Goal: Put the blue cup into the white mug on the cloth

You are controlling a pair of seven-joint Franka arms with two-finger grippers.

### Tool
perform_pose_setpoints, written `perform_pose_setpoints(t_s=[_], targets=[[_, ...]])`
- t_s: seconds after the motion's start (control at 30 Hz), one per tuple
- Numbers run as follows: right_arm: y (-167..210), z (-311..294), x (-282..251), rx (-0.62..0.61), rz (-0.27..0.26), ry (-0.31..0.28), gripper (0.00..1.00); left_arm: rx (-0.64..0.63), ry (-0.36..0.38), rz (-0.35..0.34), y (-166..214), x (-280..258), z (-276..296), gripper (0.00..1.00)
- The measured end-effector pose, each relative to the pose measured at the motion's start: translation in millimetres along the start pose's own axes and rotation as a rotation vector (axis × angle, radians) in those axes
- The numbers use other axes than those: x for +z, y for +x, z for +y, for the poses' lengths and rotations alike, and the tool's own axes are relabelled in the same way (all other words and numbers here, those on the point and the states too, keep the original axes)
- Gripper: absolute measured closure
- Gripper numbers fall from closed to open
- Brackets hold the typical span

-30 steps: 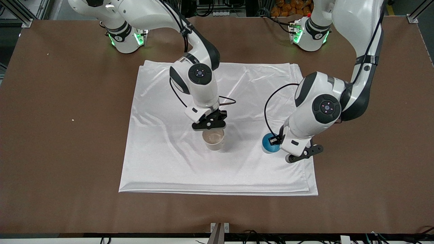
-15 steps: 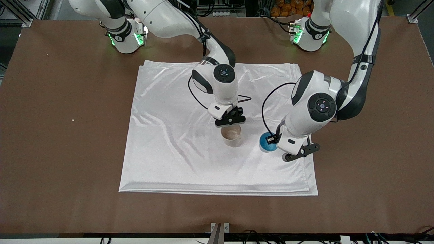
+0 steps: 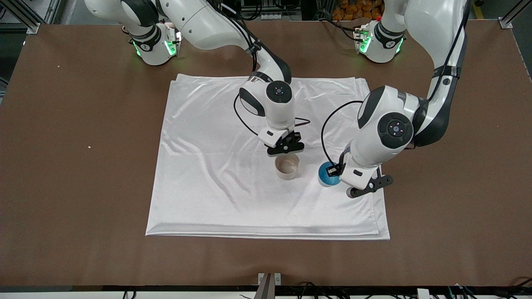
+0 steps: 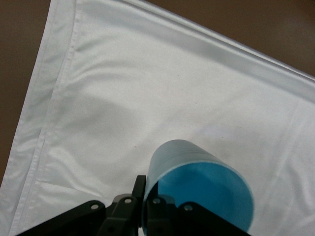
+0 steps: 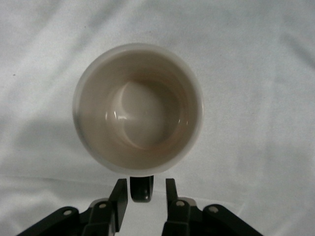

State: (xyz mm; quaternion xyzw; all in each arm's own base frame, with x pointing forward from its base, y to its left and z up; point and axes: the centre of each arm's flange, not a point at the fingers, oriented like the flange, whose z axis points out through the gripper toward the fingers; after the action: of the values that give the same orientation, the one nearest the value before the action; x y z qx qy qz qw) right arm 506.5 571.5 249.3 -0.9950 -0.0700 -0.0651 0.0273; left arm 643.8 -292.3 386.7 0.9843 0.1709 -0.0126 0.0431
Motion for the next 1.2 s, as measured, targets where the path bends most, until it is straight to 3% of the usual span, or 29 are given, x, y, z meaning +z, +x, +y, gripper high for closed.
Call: perform_pose_setpoints(t_s=[0.07,0.37,0.4,0.87,1.2], targets=[[4,2,-4,0.005,0.009,-0.001,0.5,0.0,0.0,0.0,0,0,0,0.96],[16,13,-29,0.032,-0.014,-0.04,0.11,0.002,0.0,-0.001,-1,0,1,0.96],[18,15,-36,0.036,-0.016,-0.045,0.01,0.002,-0.001,-0.001,-2,0,2,0.96],[49,62,-178,0.114,0.009,-0.047,0.0,-0.008,0.008,-0.013,-44,8,40,0.96],[57,128,-259,0.083,-0.069,-0.09,0.0,0.0,0.038,-0.04,-84,32,67,0.96]])
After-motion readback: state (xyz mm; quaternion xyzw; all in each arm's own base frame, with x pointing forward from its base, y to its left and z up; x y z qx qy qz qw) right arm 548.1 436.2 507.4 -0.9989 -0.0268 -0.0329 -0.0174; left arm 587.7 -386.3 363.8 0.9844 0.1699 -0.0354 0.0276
